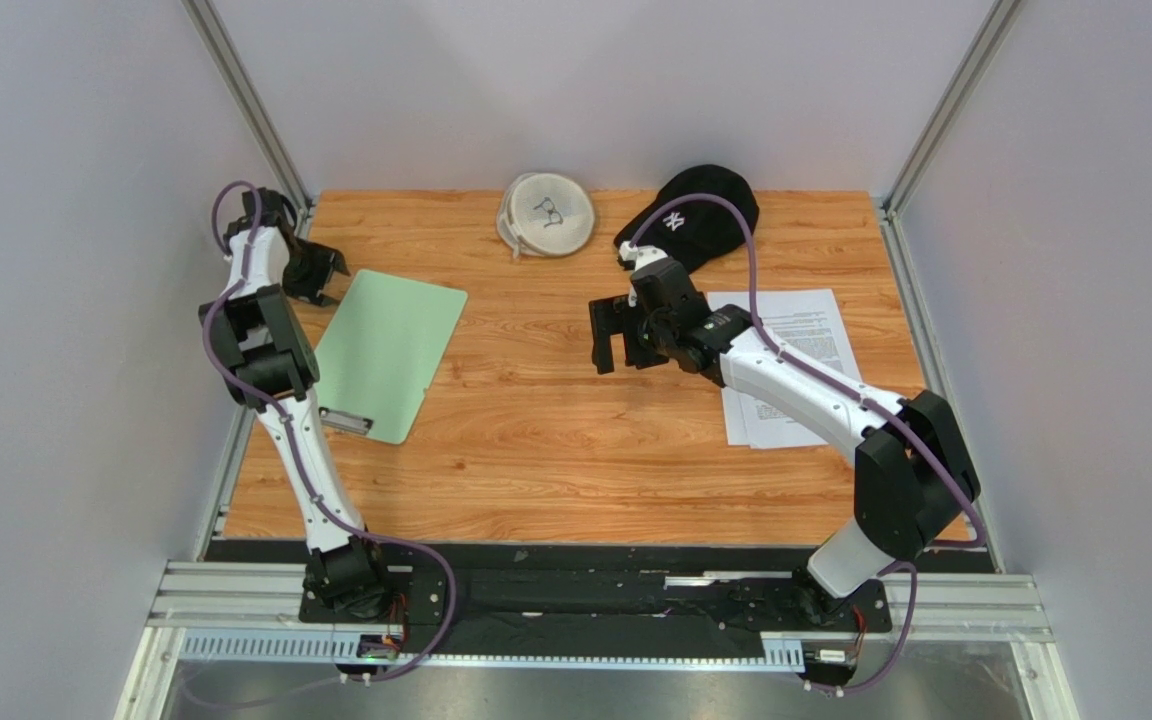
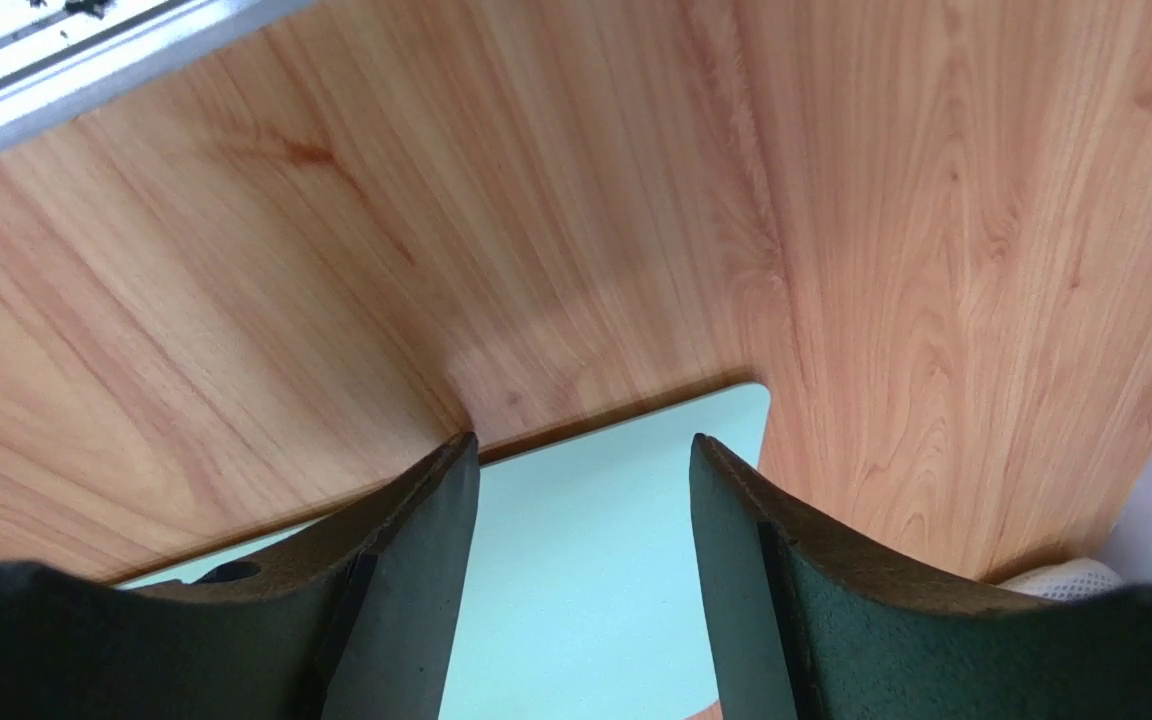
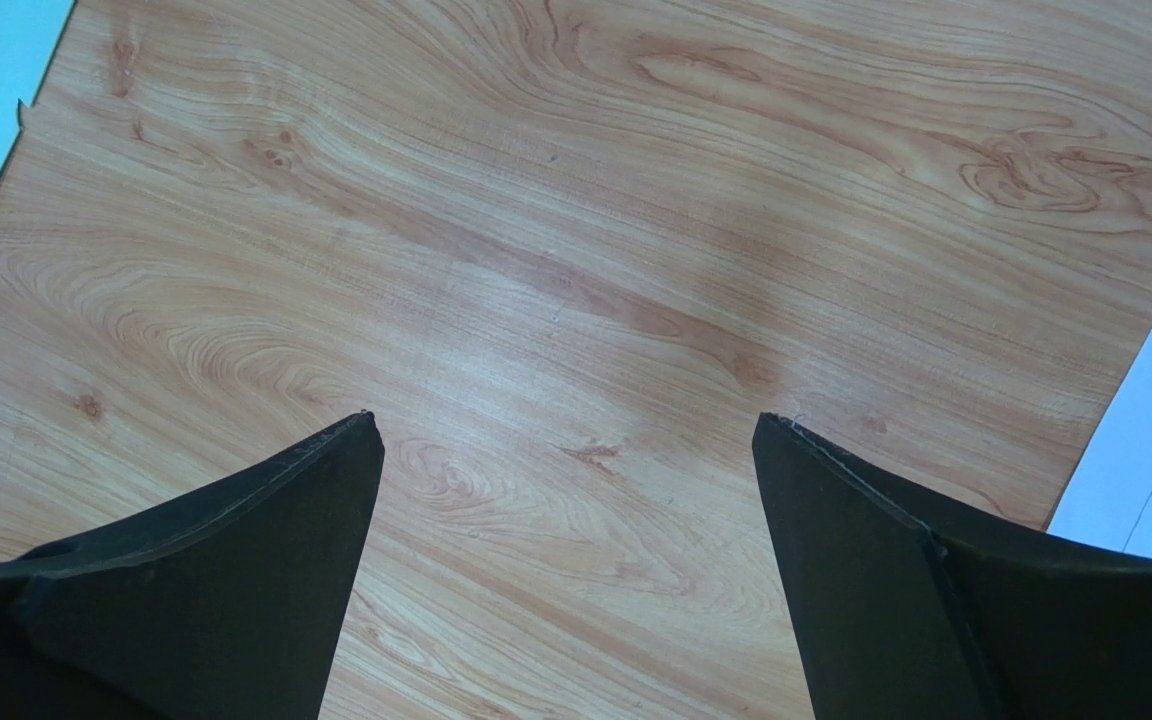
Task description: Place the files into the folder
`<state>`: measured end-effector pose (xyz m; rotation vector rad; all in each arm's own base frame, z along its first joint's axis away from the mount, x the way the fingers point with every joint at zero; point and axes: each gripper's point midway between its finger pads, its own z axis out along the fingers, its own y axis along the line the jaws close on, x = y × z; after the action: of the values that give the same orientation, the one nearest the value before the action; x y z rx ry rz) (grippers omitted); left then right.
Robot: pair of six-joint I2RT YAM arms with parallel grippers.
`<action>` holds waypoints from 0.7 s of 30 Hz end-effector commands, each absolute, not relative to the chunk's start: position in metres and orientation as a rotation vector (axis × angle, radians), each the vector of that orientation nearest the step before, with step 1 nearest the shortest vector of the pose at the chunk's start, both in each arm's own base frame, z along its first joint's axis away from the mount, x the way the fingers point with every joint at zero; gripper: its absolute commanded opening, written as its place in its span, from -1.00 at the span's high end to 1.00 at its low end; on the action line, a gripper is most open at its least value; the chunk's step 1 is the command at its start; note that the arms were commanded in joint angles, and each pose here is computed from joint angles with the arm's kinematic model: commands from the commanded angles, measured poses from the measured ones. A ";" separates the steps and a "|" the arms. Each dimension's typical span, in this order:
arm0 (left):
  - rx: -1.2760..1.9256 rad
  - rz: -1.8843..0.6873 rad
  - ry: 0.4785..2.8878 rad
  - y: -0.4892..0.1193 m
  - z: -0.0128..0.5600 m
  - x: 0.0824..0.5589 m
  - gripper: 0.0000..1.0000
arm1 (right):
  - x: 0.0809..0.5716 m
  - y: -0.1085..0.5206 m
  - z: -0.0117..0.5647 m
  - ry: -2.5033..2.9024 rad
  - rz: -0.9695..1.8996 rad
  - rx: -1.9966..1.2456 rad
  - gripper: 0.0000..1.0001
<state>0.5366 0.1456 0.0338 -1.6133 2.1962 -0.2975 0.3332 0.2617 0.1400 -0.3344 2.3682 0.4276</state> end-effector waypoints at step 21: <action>-0.985 -0.518 2.842 -0.118 0.045 0.400 -0.11 | 0.333 0.269 0.154 2.330 0.502 -0.314 -1.00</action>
<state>0.4268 -0.0792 0.0254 -1.2332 2.7642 -0.4715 0.3312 0.2589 0.1501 -0.3248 2.3481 0.4311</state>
